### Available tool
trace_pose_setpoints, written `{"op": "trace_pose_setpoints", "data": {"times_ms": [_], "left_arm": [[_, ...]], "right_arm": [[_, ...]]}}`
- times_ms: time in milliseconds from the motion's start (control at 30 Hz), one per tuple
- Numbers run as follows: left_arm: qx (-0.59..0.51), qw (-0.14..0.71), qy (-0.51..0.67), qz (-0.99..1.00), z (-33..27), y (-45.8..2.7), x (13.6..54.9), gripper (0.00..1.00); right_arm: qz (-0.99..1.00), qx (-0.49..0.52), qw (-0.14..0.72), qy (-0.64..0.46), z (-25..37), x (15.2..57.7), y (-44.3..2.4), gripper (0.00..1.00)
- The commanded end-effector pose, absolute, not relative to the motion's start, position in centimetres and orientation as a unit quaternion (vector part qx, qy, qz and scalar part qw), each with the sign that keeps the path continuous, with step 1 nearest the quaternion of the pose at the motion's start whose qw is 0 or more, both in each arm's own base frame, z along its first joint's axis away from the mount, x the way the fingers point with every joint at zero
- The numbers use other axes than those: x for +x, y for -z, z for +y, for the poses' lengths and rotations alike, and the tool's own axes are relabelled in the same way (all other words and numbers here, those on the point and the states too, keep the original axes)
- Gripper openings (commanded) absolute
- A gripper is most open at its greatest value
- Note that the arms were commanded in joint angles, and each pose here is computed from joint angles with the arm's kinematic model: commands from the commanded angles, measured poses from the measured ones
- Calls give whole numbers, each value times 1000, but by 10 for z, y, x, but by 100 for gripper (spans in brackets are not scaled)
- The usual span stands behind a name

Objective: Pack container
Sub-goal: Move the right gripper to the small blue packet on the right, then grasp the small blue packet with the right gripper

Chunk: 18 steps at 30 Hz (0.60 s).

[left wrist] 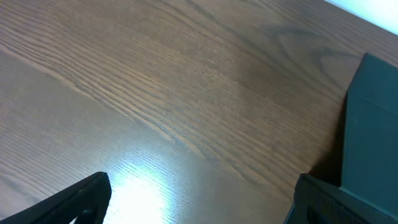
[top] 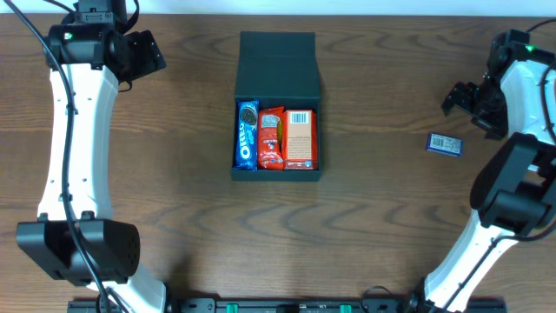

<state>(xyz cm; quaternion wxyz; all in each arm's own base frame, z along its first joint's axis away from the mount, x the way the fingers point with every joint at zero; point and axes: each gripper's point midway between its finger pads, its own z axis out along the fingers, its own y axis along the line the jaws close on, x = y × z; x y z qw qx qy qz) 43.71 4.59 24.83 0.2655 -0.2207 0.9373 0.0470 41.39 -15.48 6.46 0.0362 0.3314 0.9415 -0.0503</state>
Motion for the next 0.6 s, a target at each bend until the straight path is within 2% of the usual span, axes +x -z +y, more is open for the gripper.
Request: {"op": "trace_pose_setpoints", "data": {"times_ms": [0, 267, 400, 567], "left_arm": [[-225, 259, -47, 938, 47, -243, 437, 95], [-225, 259, -47, 938, 47, -243, 437, 95], [-225, 259, -47, 938, 47, -243, 437, 95], [-225, 253, -34, 940, 42, -241, 436, 95]], "right_arm": [[945, 321, 41, 50, -151, 410, -67, 99], [963, 268, 22, 26, -121, 403, -28, 99], [977, 208, 25, 30, -107, 408, -24, 99], [979, 193, 15, 68, -109, 403, -23, 99]]}}
